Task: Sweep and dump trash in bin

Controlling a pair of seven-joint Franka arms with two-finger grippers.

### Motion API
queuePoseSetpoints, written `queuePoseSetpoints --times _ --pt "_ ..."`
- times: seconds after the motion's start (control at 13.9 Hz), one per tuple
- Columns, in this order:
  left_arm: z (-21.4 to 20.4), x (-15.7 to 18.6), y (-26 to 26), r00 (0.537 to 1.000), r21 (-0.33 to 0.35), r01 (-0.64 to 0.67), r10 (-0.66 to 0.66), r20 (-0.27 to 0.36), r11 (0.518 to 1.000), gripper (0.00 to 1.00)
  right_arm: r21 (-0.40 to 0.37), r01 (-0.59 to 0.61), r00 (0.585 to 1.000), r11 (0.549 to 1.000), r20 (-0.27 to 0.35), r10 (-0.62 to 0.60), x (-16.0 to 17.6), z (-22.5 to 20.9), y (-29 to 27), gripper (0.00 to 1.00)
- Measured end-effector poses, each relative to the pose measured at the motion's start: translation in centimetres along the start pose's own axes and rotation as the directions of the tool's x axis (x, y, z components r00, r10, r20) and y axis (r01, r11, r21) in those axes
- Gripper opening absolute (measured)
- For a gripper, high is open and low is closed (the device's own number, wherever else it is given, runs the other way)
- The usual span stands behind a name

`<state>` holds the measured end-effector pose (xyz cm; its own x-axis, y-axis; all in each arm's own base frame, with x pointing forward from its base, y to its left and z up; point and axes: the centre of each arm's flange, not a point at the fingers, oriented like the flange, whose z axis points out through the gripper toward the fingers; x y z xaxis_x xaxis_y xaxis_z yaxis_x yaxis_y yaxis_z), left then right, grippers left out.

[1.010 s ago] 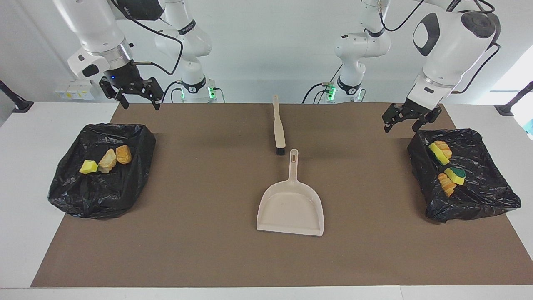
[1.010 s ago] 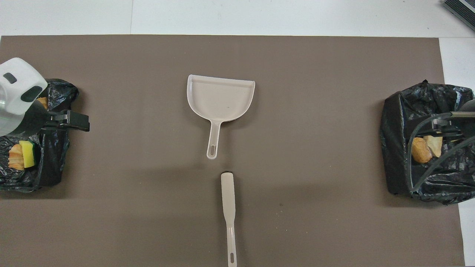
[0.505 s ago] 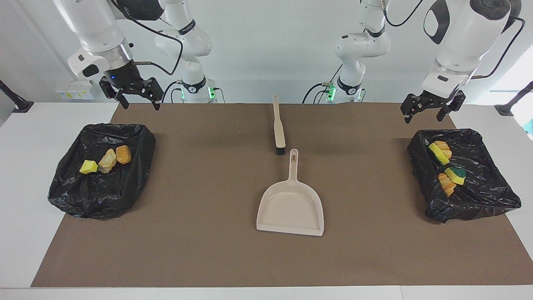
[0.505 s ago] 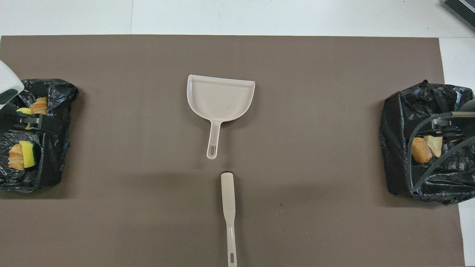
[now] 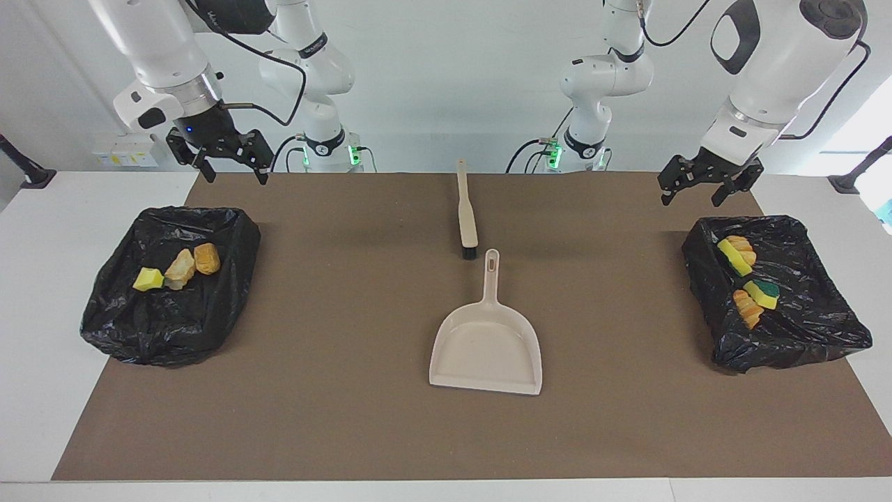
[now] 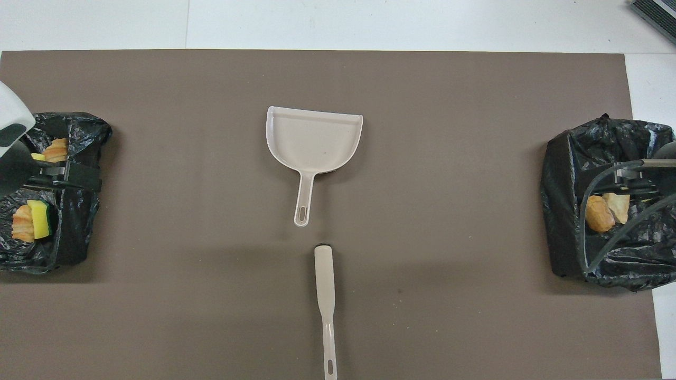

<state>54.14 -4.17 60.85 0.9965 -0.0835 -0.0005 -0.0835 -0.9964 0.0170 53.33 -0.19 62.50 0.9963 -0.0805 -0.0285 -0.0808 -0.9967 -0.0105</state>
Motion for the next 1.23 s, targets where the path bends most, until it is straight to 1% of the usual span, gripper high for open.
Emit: queuePoseSetpoints --times 0.29,0.51,0.72,1.23 --pt "-3.2 -0.7 -0.5 1.0 -0.001 0.013 -0.013 -0.019 1.0 1.0 0.0 0.0 1.0 1.0 0.0 0.0 0.0 0.0 0.0 1.0" --pt "-4.5 -1.2 -1.0 1.0 -0.001 0.022 -0.022 -0.009 1.0 1.0 0.0 0.0 1.0 1.0 0.0 0.0 0.0 0.0 0.0 1.0" --pt "-5.9 -1.9 -0.9 0.999 0.002 0.023 -0.022 -0.031 1.0 1.0 0.0 0.0 1.0 1.0 0.0 0.0 0.0 0.0 0.0 1.0" --pt "-6.4 -2.5 -0.8 0.999 0.003 0.021 -0.021 -0.032 1.0 1.0 0.0 0.0 1.0 1.0 0.0 0.0 0.0 0.0 0.0 1.0"
